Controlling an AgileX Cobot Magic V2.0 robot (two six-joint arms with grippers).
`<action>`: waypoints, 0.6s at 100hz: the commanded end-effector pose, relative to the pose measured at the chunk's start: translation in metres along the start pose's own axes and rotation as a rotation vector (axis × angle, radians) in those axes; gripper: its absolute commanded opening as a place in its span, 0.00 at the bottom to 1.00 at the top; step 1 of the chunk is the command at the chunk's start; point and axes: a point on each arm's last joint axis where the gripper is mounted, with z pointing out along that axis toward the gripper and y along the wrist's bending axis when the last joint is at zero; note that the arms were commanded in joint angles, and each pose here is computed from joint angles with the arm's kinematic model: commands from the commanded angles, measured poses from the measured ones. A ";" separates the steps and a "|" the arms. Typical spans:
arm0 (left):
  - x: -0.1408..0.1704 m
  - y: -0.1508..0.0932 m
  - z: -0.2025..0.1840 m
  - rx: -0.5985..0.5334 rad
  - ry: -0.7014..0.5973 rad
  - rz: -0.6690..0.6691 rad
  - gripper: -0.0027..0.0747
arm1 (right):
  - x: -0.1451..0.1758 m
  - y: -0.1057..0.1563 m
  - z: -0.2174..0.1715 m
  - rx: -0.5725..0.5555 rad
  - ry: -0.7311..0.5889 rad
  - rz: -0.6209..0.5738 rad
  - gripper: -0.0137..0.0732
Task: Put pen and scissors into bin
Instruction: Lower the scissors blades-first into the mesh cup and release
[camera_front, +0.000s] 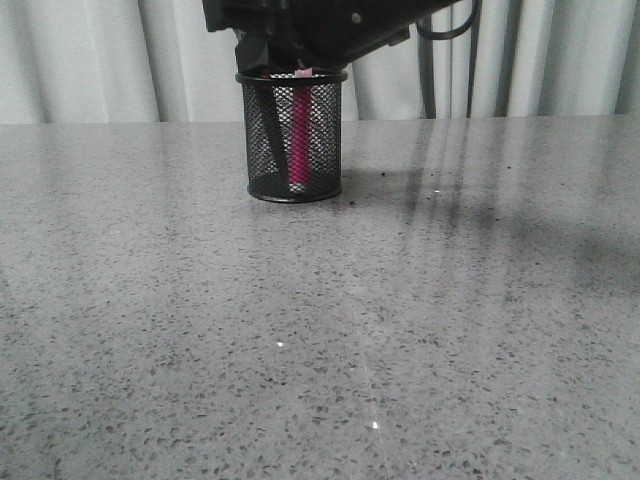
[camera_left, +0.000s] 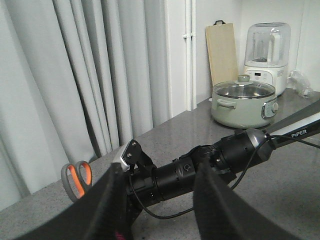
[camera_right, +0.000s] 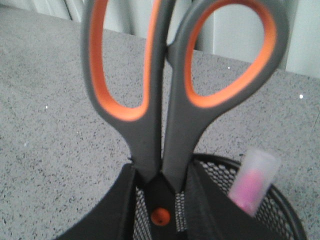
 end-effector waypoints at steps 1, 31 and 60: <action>-0.012 0.001 -0.002 -0.008 -0.078 -0.011 0.41 | -0.029 0.008 -0.013 -0.052 -0.140 -0.023 0.10; -0.011 0.001 -0.002 -0.006 -0.076 -0.013 0.41 | -0.024 0.006 -0.013 -0.035 -0.123 0.031 0.11; -0.012 0.001 -0.002 -0.004 -0.077 -0.015 0.41 | -0.024 0.006 -0.013 -0.033 -0.124 0.040 0.47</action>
